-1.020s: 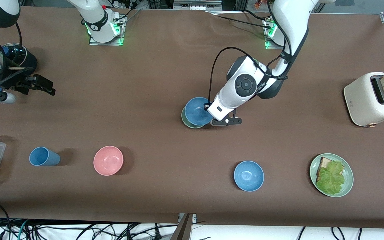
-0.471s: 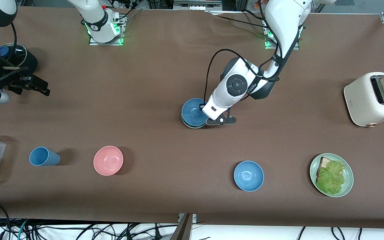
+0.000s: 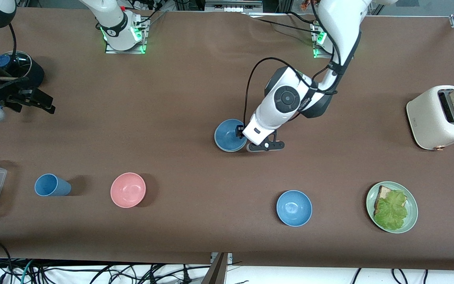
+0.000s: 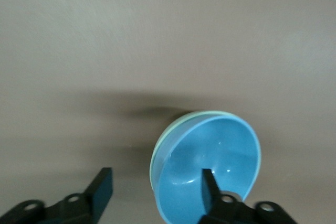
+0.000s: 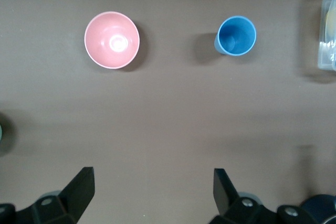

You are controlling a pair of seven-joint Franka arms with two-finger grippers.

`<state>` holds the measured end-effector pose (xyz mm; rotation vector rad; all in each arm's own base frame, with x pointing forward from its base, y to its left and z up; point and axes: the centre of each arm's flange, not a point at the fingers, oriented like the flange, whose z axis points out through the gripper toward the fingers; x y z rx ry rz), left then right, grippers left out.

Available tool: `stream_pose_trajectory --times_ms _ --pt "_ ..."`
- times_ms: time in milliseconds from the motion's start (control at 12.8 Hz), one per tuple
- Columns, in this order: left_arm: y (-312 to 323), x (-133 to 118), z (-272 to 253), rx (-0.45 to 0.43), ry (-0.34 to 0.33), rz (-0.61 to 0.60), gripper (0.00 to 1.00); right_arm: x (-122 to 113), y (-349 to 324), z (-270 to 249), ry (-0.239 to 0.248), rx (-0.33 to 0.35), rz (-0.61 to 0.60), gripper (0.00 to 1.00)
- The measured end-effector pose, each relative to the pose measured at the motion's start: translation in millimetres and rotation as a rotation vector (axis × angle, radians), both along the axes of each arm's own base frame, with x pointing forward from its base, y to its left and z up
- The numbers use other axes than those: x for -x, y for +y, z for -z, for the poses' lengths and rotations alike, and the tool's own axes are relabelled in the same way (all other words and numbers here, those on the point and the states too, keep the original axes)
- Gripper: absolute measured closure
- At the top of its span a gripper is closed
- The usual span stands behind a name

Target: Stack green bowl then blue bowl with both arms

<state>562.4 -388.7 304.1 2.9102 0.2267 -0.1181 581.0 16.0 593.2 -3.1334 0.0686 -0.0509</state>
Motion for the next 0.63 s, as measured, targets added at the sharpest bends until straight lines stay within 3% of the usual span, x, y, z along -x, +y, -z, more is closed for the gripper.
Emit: stream_pose_trajectory --times_ms 157,392,627 --pt "26 -21 -60 -0.012 0.003 -0.020 0.00 -1 2 -6 -0.012 0.000 -0.002 0.00" --pt "104 -51 -162 -0.050 -0.030 -0.073 0.00 -2 3 -2 -0.005 0.000 -0.005 0.00" --pt "204 -57 -223 -0.065 -0.027 -0.042 0.00 -3 4 -1 -0.002 0.000 -0.007 0.00"
